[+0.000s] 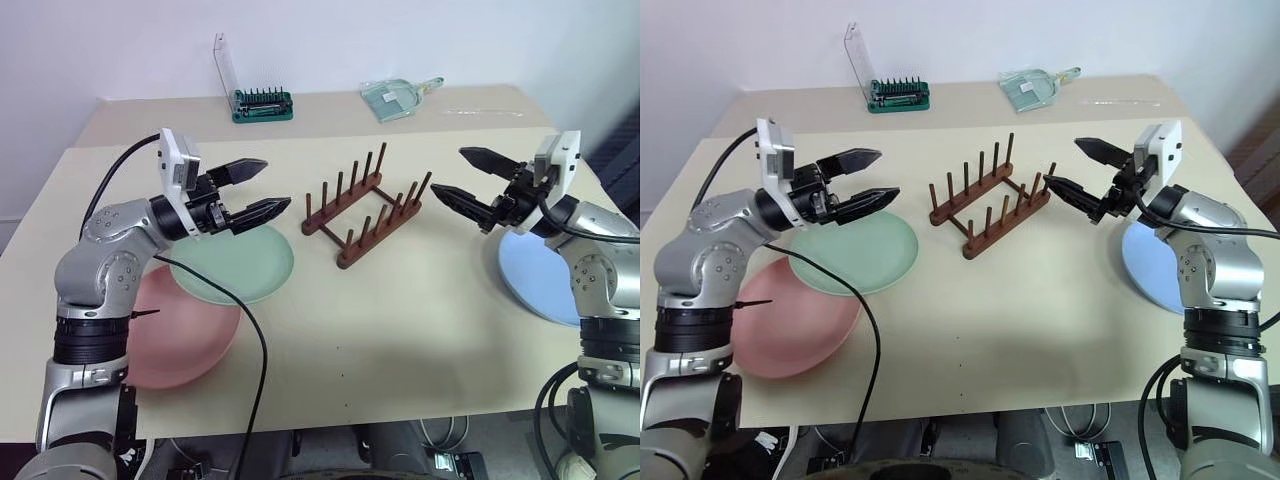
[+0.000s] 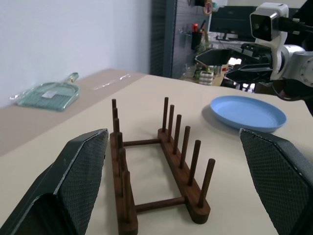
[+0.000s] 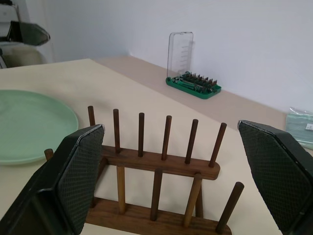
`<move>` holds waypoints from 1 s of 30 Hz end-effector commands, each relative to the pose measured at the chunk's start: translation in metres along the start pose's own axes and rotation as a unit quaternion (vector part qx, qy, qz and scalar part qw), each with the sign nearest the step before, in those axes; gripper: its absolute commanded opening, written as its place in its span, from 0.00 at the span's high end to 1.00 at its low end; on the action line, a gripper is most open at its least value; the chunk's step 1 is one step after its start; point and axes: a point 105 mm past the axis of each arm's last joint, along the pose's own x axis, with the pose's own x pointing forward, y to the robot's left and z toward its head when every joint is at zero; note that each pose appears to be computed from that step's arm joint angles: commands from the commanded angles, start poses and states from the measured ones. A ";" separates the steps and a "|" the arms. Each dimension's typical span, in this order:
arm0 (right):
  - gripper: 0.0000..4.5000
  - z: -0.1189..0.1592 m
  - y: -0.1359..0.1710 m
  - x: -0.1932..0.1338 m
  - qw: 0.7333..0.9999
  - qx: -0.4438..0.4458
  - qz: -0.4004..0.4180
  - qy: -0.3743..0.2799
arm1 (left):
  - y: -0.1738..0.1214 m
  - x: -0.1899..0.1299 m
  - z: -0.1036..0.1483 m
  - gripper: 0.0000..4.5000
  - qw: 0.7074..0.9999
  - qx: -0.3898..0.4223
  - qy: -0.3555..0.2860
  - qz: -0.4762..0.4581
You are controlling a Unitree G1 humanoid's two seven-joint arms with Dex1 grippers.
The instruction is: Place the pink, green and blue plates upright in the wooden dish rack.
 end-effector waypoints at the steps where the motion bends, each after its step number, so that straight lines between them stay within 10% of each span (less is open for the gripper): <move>1: 0.00 0.021 -0.008 -0.005 0.999 -0.036 -0.011 -0.023 | 0.002 0.001 0.013 0.02 1.000 0.026 -0.012 -0.003; 30: 0.00 0.013 0.019 -0.007 0.999 -0.033 -0.025 -0.023 | 0.004 0.015 0.009 0.02 0.998 0.041 0.014 -0.049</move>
